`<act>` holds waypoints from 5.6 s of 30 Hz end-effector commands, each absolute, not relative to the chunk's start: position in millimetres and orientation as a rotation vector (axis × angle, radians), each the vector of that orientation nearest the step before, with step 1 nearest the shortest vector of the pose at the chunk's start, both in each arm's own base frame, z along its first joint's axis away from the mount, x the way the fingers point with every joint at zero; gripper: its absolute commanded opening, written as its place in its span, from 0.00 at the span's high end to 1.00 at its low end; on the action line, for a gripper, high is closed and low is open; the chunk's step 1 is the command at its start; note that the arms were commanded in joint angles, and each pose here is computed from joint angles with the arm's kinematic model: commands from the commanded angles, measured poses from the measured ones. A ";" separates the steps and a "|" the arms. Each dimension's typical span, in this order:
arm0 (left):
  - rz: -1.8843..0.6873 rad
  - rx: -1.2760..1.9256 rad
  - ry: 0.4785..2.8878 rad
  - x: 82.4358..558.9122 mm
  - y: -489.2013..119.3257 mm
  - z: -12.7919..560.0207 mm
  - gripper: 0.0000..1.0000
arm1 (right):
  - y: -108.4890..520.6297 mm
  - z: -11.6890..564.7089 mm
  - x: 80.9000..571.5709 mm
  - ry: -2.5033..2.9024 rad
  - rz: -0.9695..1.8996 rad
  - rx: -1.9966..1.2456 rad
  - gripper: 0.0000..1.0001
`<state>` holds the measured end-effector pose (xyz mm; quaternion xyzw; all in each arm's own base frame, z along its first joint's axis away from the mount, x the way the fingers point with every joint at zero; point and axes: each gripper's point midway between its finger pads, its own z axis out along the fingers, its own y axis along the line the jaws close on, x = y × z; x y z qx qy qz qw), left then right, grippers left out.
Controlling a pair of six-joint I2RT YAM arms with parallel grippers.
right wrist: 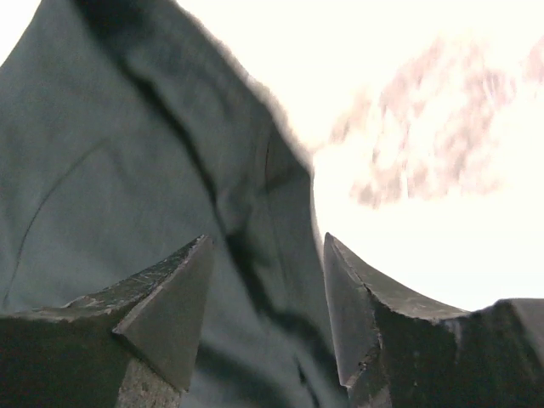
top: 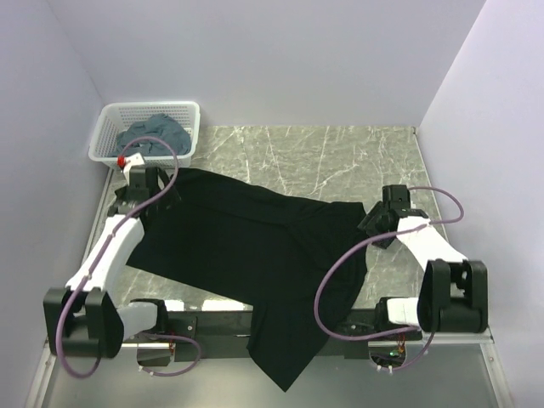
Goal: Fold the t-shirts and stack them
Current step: Fold the tshirt
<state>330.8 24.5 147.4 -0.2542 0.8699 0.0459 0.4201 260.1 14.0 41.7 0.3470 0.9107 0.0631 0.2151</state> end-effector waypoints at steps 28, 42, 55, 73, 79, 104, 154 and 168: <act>0.087 -0.565 2.074 321.3 17.2 165.8 0.14 | -123.3 59.0 466.8 2.406 -0.679 0.629 1.00; 0.009 -0.524 2.147 326.8 0.8 150.7 0.09 | -122.9 90.8 490.6 2.394 -0.468 0.812 0.37; -0.044 -0.507 2.074 320.1 -4.1 173.6 0.10 | 23.0 86.0 314.0 2.620 -0.022 0.690 0.44; -0.025 -0.505 2.083 316.4 -1.9 171.4 0.11 | 164.0 25.6 162.7 2.980 0.083 0.011 0.67; -0.023 -0.503 2.091 316.9 -2.2 169.1 0.11 | 159.0 6.6 128.5 3.072 -0.040 -0.101 0.67; -0.002 -0.506 2.120 317.0 -0.7 160.4 0.11 | 174.5 44.2 152.7 2.932 0.110 -0.071 0.70; -0.350 -0.739 2.411 283.9 -66.5 68.7 0.19 | -1.2 93.7 329.9 2.253 0.432 1.074 0.57; -0.346 -0.967 2.521 234.4 -69.0 7.7 0.56 | -7.5 48.8 308.8 2.277 0.381 1.177 0.58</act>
